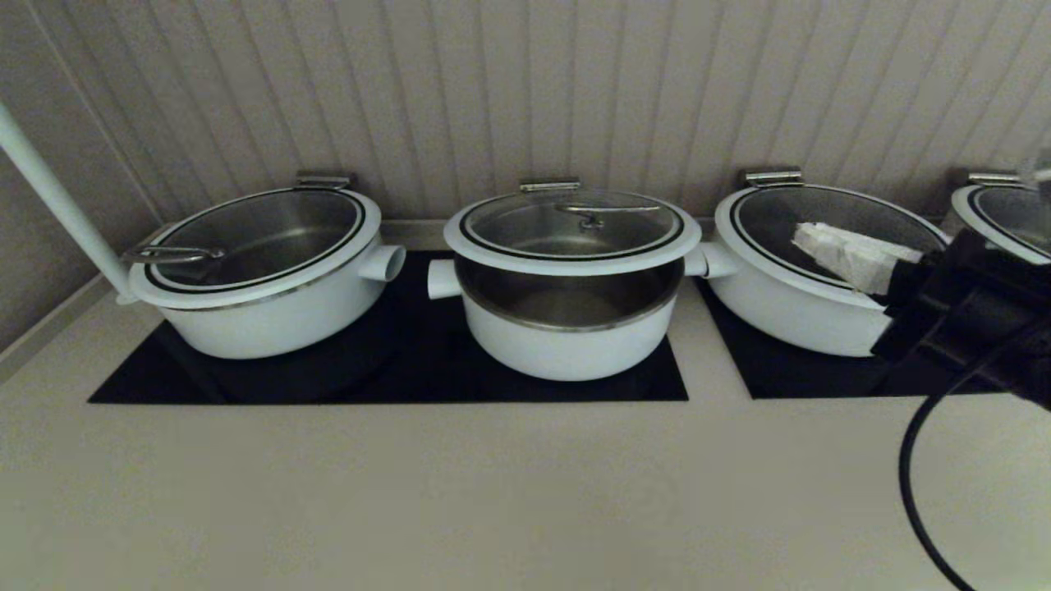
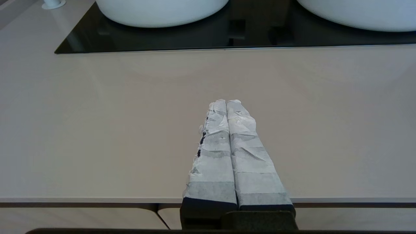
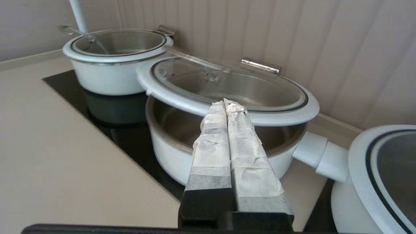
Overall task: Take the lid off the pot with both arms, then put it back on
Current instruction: Open the pot lid completely
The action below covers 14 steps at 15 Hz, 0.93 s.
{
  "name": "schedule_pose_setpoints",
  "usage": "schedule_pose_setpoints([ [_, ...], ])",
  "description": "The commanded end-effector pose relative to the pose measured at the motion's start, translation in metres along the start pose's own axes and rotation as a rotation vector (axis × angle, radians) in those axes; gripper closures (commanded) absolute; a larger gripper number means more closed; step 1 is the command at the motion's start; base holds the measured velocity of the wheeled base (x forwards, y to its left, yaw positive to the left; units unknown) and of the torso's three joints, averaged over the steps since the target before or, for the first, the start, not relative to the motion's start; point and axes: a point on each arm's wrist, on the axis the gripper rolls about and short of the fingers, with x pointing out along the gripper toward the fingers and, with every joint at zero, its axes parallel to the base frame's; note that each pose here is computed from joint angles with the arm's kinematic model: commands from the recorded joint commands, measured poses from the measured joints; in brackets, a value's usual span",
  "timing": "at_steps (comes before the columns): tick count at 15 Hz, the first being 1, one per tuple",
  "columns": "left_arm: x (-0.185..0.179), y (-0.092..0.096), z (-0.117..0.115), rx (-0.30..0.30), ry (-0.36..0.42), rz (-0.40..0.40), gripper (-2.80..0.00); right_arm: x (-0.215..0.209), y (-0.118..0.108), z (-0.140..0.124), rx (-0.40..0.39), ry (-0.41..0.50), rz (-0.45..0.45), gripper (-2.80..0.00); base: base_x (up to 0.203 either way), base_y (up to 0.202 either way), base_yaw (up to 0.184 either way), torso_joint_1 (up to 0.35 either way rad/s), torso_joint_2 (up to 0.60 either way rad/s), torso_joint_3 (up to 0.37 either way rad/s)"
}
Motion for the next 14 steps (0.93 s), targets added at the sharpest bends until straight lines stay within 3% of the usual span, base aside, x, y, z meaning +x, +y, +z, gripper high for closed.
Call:
schedule_pose_setpoints([
  [1, 0.0, 0.0, 0.0, 0.0, -0.002, 0.0, 0.0, -0.026, 0.011, 0.018, -0.027, -0.038, 0.008, 0.0, 0.0, 0.0, 0.0, 0.0, 0.0, 0.0],
  [7, 0.0, 0.0, 0.0, 0.0, -0.001, 0.0, 0.0, -0.088, 0.042, 0.014, 0.03, 0.095, 0.138, 0.0, 0.0, 0.0, 0.0, 0.0, 0.0, 0.0],
  [10, 0.0, 0.0, 0.0, 0.0, -0.001, 0.001, 0.0, -0.111, 0.053, -0.007, 0.083, 0.218, 0.173, 0.0, 0.0, 0.0, 0.0, 0.0, 0.0, 0.0],
  [14, 0.0, 0.0, 0.0, 0.0, -0.001, 0.0, 0.0, -0.107, 0.053, -0.037, 0.126, 0.351, 0.179, 0.0, 0.0, 0.0, 0.0, 0.0, 0.0, 0.0],
])
